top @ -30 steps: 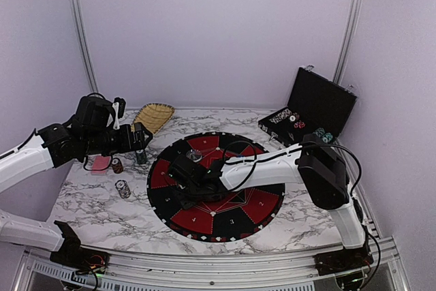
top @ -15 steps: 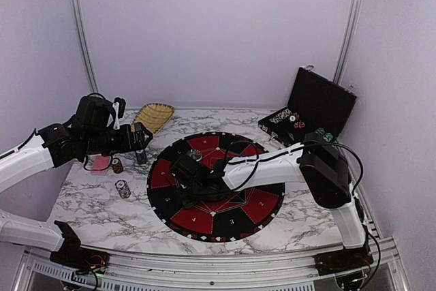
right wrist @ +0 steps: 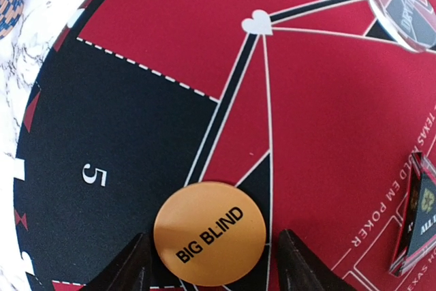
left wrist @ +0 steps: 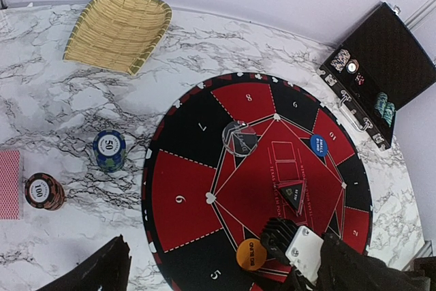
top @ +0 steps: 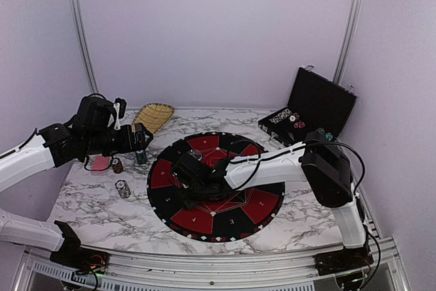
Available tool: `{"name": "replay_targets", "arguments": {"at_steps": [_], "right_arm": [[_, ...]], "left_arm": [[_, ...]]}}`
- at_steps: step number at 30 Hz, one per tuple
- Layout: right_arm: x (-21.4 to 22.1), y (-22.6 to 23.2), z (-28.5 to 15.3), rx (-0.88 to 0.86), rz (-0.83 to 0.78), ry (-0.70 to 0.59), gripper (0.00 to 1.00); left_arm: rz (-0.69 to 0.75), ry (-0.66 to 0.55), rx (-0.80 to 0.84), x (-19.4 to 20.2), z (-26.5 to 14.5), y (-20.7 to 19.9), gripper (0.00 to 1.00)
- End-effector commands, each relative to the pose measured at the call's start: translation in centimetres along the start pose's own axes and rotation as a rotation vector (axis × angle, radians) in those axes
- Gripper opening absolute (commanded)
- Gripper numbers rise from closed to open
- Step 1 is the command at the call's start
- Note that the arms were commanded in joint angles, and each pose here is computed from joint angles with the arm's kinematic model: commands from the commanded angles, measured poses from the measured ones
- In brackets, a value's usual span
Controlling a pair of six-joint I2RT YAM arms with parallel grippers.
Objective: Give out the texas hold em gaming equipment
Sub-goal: Move the big blind button to position 5.
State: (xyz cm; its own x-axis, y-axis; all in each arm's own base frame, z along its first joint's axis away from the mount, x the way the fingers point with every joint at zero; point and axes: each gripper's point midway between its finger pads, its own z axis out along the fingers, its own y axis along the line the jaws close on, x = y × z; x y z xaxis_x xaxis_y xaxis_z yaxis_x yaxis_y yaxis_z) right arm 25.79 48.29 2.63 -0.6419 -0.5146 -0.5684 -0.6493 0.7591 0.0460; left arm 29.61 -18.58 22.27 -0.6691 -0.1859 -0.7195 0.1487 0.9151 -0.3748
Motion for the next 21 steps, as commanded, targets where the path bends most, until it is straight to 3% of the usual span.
{"name": "replay_targets", "arguments": {"at_steps": [1,12,21], "right_arm": [[1.8,-1.7,-0.5,0.033,0.0,0.081,0.65],[-1.3,-0.7,-3.5,-0.01,-0.002,0.005,0.76],[-2.5,-5.2,-5.3,0.073,0.034,-0.032,0.76]], "left_arm": [[0.0,-0.023,0.005,-0.9,0.0,-0.3,0.99],[0.001,-0.027,0.006,-1.0,-0.1,-0.2,0.99],[0.0,-0.026,0.006,-1.0,-0.1,-0.3,0.99]]}}
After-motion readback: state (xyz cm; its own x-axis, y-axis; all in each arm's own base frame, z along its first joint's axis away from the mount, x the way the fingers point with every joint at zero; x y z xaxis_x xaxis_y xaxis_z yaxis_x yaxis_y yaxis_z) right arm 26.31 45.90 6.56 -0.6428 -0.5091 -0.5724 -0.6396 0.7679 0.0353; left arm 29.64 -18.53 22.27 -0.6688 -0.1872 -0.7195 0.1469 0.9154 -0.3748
